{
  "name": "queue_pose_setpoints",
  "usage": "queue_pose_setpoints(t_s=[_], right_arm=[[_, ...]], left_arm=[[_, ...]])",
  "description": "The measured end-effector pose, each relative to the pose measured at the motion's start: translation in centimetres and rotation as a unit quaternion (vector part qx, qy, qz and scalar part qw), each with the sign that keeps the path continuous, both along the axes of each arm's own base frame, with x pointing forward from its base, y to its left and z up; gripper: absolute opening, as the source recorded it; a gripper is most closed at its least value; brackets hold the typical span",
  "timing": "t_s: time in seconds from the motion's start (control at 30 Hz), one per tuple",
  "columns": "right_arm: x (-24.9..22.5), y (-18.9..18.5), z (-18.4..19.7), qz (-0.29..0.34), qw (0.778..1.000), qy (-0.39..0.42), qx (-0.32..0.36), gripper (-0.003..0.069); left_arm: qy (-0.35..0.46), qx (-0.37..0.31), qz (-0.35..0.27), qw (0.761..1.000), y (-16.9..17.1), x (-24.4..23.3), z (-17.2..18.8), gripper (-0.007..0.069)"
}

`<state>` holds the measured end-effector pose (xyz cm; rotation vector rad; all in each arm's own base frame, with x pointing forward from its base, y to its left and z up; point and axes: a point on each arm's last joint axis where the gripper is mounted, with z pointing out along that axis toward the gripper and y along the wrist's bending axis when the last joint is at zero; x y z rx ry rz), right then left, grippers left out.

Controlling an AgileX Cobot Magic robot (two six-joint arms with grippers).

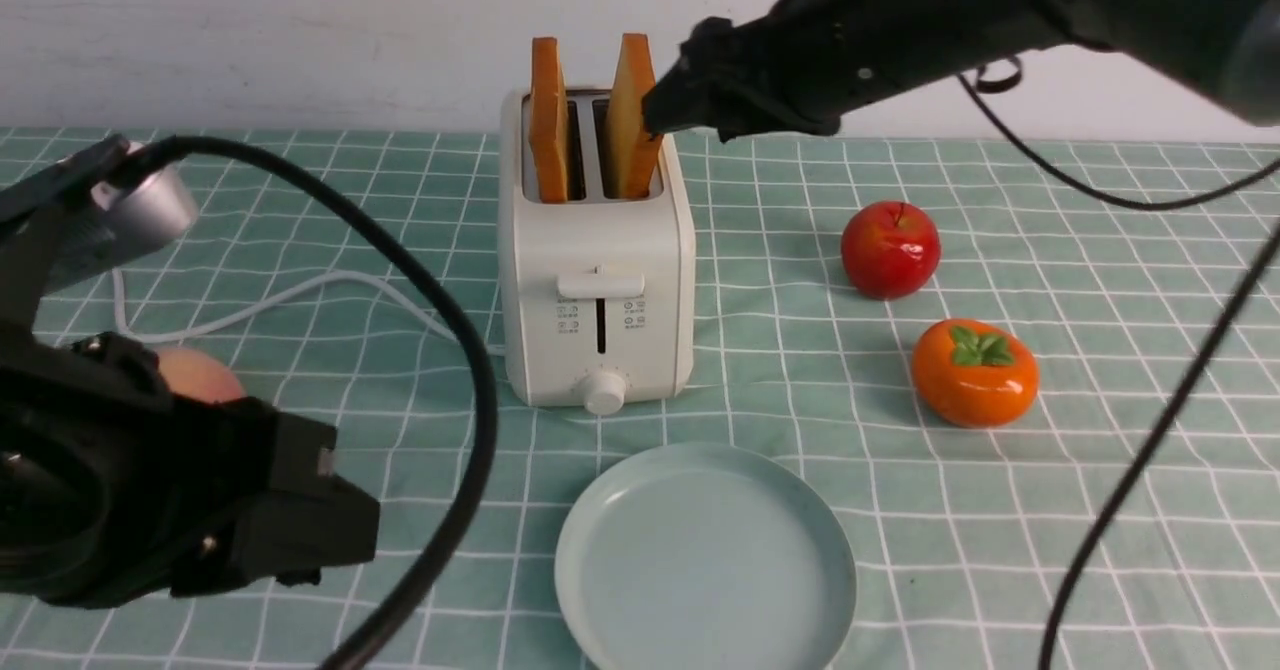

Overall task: Take toasted bread from bread machine on blue coffee table place on plate.
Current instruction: 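Grasp the toast slice in the toaster and pull it up out of the slot with the right gripper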

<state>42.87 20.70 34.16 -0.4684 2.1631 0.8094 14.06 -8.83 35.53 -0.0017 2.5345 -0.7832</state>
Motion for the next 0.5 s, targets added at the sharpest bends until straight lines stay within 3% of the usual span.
queue_pose_setpoints(t_s=[0.13, 0.3, 0.4, 0.5], right_arm=[[2.7, 1.1, -2.6, -0.003, 1.0, 0.012, 0.011, 0.0584], [4.4, 1.6, -3.9, -0.021, 1.0, 0.001, 0.023, 0.0545], [4.6, 1.5, -4.1, -0.022, 1.0, -0.005, 0.021, 0.0449], [4.3, 1.3, -3.8, -0.013, 1.0, 0.001, 0.022, 0.0271]], left_arm=[[-0.005, -0.002, -0.003, 1.0, 0.4, -1.1, 0.5, 0.0237], [-0.016, -0.007, -0.004, 1.0, 0.8, -2.0, 0.9, 0.0237], [-0.016, -0.007, -0.005, 1.0, 0.8, -2.3, 1.0, 0.0237], [-0.01, -0.005, -0.007, 1.0, 0.8, -2.4, 1.0, 0.0237]])
